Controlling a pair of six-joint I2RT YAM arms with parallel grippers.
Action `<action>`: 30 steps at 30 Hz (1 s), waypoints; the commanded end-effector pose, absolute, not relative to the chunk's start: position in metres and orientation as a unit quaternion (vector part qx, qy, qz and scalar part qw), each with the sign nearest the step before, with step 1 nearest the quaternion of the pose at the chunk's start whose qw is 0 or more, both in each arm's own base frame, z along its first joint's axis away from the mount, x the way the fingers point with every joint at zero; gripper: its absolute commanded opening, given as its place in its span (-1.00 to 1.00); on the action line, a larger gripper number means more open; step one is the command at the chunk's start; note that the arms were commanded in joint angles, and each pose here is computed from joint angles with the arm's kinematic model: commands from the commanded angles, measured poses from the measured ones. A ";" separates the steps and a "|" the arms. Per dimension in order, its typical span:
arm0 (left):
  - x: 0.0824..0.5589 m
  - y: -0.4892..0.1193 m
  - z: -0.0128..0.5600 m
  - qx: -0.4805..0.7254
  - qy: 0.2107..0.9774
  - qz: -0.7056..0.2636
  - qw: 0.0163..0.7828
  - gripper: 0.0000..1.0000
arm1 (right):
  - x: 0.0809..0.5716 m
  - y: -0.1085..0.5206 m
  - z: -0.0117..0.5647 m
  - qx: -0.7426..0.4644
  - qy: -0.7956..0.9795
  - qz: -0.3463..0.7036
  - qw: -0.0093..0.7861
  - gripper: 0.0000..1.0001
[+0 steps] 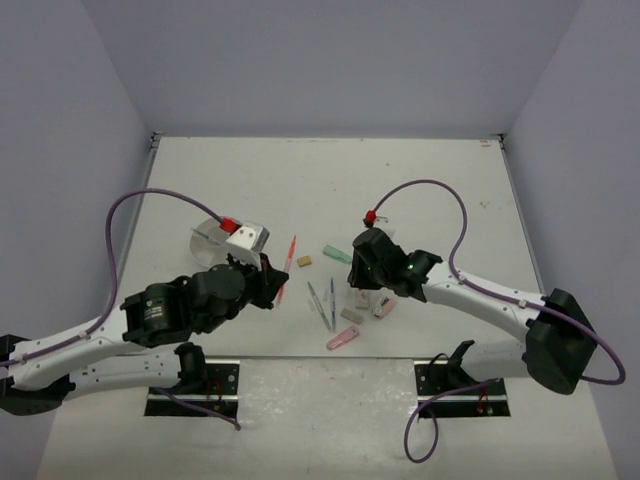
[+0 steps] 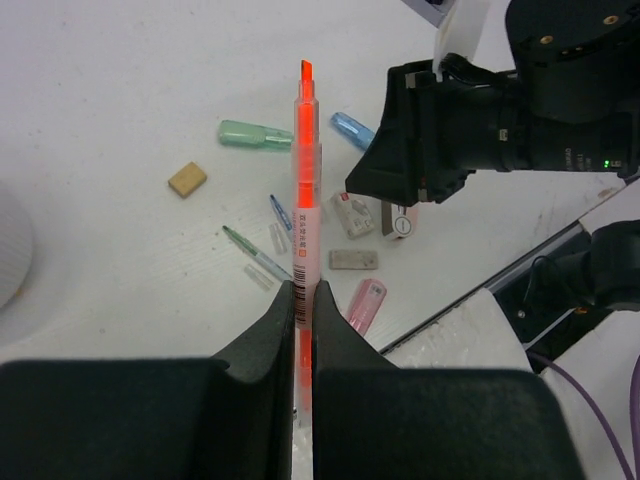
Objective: Sort the stationery into containers
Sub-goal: Pick up the pen from the center of the board, then close the pen cap on the pen.
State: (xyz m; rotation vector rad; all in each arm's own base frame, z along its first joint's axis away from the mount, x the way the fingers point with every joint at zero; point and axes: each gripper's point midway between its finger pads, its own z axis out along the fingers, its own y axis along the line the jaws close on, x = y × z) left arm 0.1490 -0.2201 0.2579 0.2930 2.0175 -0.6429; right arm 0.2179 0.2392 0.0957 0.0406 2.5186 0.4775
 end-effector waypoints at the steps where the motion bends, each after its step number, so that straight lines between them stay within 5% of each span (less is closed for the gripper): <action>1: 0.147 -0.200 0.262 0.167 0.819 -0.229 0.499 -1.00 | 0.237 0.259 0.102 0.060 0.937 0.164 0.303 -0.45; 13: 0.148 -0.189 0.240 0.166 0.814 -0.225 0.509 -1.00 | 0.243 0.253 0.059 0.092 0.955 0.029 0.279 -0.49; 30: 0.146 -0.192 0.234 0.172 0.817 -0.224 0.503 -1.00 | 0.240 0.251 0.034 0.087 0.961 -0.001 0.262 -0.47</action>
